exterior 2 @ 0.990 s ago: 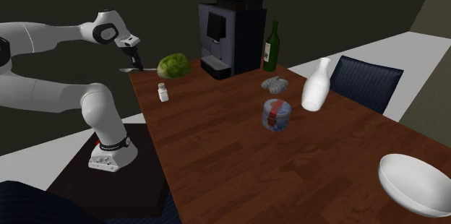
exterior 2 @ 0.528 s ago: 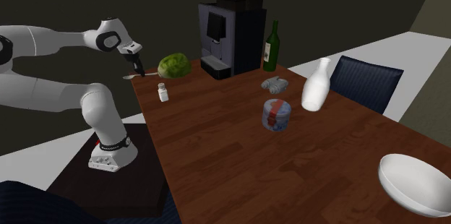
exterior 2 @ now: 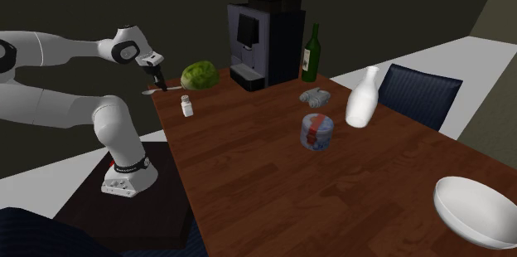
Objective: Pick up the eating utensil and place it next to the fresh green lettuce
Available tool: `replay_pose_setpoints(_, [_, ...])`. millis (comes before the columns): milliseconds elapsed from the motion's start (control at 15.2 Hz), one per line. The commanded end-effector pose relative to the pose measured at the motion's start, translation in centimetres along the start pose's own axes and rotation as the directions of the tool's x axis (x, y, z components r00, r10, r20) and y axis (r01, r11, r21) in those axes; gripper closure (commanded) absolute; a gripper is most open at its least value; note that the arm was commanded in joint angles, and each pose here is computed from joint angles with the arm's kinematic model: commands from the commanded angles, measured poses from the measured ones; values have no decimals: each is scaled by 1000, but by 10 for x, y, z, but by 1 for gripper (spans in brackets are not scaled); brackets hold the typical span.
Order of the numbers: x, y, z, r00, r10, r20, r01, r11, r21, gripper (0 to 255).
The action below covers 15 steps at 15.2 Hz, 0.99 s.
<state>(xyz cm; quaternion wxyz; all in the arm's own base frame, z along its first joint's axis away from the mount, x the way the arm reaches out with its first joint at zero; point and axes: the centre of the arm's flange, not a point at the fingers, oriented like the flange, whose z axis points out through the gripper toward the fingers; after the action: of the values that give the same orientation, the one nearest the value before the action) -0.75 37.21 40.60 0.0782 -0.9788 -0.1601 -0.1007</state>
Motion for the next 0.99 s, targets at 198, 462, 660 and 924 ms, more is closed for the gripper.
replay_pose_setpoints(198, [0,0,0,1000,0,0,0,1000,0,0])
replay_pose_setpoints(462, [0,0,0,1000,0,0,0,1000,0,0])
replay_pose_setpoints(660, [0,0,-39,1000,0,0,0,1000,0,0])
replay_pose_setpoints(924, [0,0,-50,1000,0,0,0,1000,0,0])
